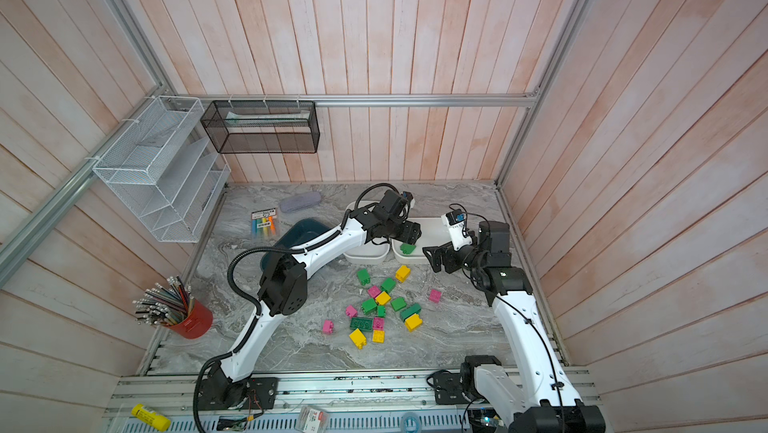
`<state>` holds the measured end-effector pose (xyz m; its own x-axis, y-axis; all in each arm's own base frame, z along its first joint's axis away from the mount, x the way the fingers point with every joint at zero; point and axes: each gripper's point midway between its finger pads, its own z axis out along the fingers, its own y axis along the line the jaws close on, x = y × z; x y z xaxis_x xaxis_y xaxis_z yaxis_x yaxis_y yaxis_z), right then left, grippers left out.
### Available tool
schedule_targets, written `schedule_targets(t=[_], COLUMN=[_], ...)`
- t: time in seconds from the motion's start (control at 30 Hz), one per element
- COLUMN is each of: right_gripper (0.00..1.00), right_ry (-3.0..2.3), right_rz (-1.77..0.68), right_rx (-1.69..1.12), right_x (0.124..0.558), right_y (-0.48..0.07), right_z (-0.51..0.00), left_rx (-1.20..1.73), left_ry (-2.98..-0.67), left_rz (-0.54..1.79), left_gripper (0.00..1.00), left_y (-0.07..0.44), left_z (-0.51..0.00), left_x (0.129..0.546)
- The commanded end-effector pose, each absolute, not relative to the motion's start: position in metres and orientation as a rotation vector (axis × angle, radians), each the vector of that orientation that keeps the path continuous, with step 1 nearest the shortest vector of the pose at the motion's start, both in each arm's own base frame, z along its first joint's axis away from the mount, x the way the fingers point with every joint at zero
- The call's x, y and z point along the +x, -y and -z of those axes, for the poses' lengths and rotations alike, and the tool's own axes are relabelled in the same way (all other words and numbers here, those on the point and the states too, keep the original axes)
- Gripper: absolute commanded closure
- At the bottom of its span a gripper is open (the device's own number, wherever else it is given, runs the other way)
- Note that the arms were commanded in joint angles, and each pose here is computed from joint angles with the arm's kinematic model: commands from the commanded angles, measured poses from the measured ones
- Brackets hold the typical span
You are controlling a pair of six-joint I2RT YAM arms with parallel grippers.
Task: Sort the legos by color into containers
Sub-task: 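Carry the green brick into the larger white tub and release it, then return the left gripper to the pile and grasp a pink brick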
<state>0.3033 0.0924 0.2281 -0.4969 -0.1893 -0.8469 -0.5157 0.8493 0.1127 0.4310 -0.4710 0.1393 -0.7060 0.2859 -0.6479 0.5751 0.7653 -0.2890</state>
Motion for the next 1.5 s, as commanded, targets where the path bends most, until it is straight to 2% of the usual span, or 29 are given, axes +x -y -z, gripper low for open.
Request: schedule_targets(t=[0.0, 0.17, 0.33, 0.57, 0.7, 0.83, 0.9, 1.0, 1.23, 1.33, 1.47], right_gripper=[0.02, 0.02, 0.02, 0.02, 0.02, 0.02, 0.02, 0.02, 0.02, 0.02, 0.02], right_ry=[-2.069, -2.061, -2.063, -2.078, -2.072, -2.077, -2.081, -2.08, -2.086, -2.088, -2.091], right_rz=[-0.485, -0.512, -0.538, -0.586, -0.607, -0.62, -0.626, -0.623, -0.625, -0.617, -0.613], right_rx=[-0.529, -0.544, -0.55, -0.552, -0.552, -0.562, -0.571, -0.572, -0.576, -0.575, -0.577], right_x=[0.299, 0.295, 0.292, 0.288, 0.286, 0.285, 0.283, 0.282, 0.282, 0.281, 0.28], right_y=[-0.097, -0.101, -0.104, -0.109, -0.113, -0.118, -0.12, -0.121, -0.121, -0.12, -0.12], right_z=[-0.238, -0.239, -0.236, -0.229, -0.228, -0.225, -0.224, -0.224, -0.222, -0.222, -0.221], left_rx=[0.665, 0.594, 0.435, 0.259, 0.212, 0.162, 0.13, 0.125, 0.174, 0.184, 0.188], left_ry=[-2.283, -2.41, -2.562, -2.802, -2.869, -2.914, -2.922, -2.906, -2.939, -2.959, -2.954], left_rz=[0.682, 0.625, 0.574, 0.464, 0.416, 0.301, 0.239, 0.227, 0.262, 0.156, 0.153], left_gripper=[0.13, 0.13, 0.15, 0.19, 0.21, 0.25, 0.32, 0.39, 0.44, 0.47, 0.58], left_y=[0.454, 0.393, 0.334, 0.274, 0.258, 0.235, 0.224, 0.223, 0.237, 0.224, 0.221], left_z=[-0.223, -0.23, -0.215, -0.161, -0.133, -0.101, -0.087, -0.077, -0.047, -0.037, -0.03], left_x=[0.408, 0.357, 0.296, 0.207, 0.174, 0.162, 0.16, 0.164, 0.162, 0.161, 0.16])
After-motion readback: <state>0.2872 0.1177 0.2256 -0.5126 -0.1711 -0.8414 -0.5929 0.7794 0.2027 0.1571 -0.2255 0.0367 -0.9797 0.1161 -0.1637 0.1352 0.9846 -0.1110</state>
